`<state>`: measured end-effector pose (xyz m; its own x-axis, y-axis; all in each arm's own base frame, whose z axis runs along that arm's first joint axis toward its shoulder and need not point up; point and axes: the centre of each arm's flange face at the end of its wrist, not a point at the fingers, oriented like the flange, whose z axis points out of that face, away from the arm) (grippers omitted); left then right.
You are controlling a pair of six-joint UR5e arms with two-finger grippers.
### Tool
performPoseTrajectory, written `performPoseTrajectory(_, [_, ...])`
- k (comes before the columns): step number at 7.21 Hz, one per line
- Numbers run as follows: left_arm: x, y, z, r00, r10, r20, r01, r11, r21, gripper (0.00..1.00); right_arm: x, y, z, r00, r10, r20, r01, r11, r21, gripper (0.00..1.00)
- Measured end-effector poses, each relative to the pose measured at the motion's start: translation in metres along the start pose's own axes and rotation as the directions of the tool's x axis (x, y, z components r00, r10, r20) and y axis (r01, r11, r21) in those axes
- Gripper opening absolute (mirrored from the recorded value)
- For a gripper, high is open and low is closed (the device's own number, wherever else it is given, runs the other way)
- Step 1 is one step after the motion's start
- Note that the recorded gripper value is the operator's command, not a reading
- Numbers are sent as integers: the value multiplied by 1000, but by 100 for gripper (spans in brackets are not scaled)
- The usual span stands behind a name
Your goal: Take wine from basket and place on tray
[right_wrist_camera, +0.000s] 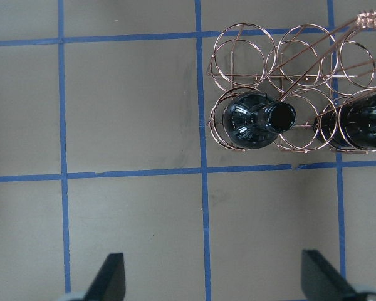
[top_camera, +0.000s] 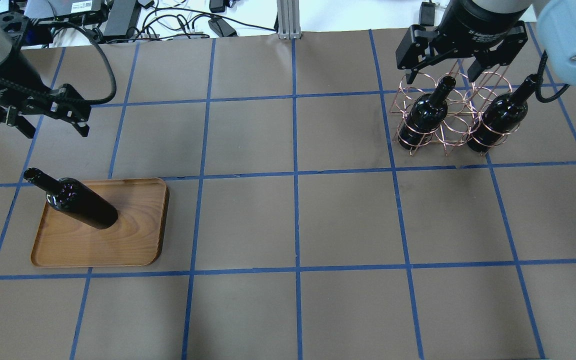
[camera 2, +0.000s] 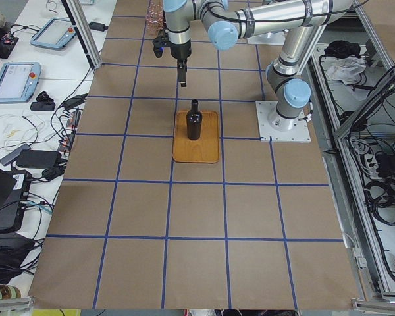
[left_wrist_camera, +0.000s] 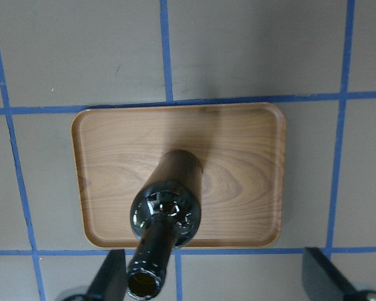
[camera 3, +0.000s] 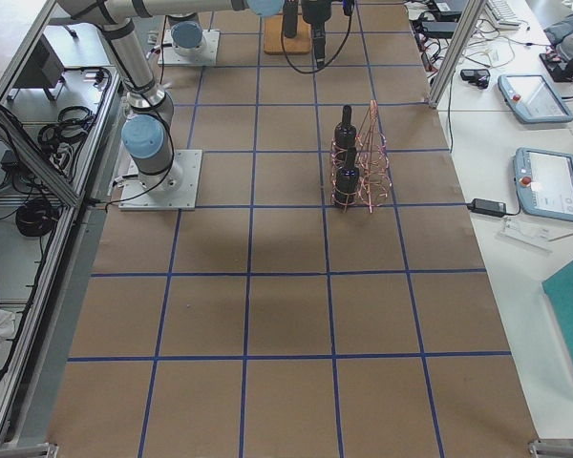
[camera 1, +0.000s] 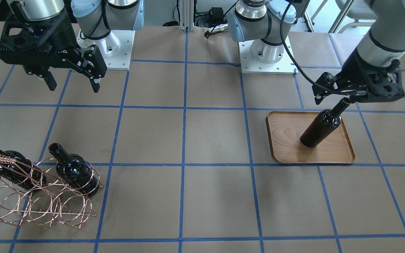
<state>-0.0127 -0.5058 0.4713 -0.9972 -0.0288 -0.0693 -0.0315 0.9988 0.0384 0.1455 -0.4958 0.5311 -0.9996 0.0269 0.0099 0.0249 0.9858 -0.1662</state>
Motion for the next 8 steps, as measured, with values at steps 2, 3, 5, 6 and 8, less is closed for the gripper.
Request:
performPoseTrajectory(2, [56,13,-17,999,52,1,-52,998,47,100,0,0,0,1000,-2,-1,2,1000,0,100])
performPoseTrajectory(3, [79,20,-24,996,88,-14,-87,994,68,100,0,0,0,1000,-2,0,2,1000,0,100])
performPoseTrajectory(5, [105,32,-30,990,137,-33,-134,988,80,100,0,0,0,1000,-4,-1,4,1000,0,100])
performPoseTrajectory(6, [110,36,-30,988,148,-35,-145,986,79,100,0,0,0,1000,-5,-1,5,1000,0,100])
performPoseTrajectory(8, [113,37,-28,988,153,-36,-150,986,75,100,0,0,0,1000,-6,-1,6,1000,2,100])
